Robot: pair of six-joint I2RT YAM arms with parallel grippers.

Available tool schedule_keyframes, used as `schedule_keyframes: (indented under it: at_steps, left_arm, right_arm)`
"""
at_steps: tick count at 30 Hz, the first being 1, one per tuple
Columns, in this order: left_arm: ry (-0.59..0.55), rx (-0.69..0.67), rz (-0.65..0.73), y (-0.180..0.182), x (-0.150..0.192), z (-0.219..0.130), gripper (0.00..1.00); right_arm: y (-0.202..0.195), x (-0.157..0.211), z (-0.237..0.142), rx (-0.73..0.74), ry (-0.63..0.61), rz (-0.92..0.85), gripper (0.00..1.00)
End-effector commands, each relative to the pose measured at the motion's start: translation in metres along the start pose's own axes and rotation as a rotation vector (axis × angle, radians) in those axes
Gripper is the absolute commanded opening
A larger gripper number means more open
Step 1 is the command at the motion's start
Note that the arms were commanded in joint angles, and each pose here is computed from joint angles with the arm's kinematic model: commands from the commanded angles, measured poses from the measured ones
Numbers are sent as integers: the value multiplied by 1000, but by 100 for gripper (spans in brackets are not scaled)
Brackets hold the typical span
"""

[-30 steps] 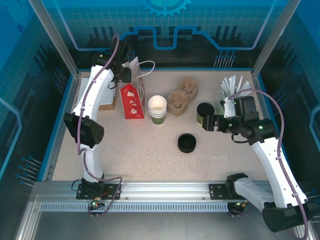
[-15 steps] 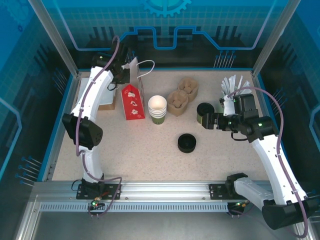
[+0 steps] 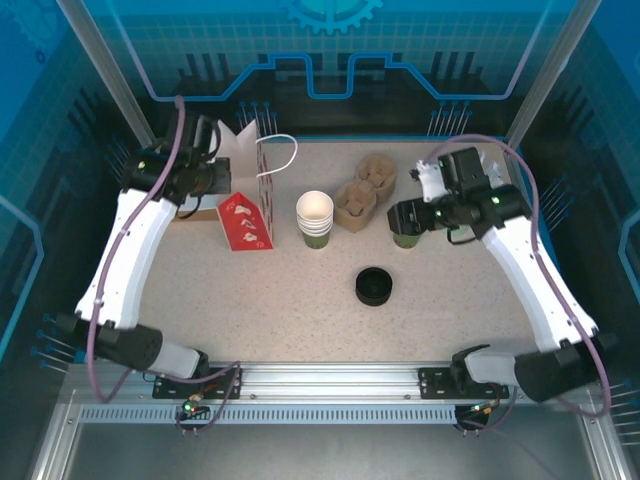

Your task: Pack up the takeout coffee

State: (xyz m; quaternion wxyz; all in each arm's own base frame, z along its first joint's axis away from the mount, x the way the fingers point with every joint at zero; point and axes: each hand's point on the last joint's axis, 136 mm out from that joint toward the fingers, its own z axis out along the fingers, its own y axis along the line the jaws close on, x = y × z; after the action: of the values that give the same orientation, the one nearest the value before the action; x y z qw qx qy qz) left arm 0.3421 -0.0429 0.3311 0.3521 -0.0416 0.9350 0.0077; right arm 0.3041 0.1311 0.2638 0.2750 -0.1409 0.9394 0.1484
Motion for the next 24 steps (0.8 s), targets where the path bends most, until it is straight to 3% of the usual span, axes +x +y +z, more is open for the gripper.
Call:
schedule_keyframes:
  at_steps: [1,12,24]
  left_arm:
    - [-43,80,-13,-3,11,-22,0]
    - [-7,337,-28,-28,70,-66,0]
    - [43,494,-102,-47,103,-70,0]
  right_arm:
    - [-3,-20,19,55,59,-132,86]
    - [-13,-77,121,88,242,-299,85]
    - [-27,-84,204,94,351,-358,75]
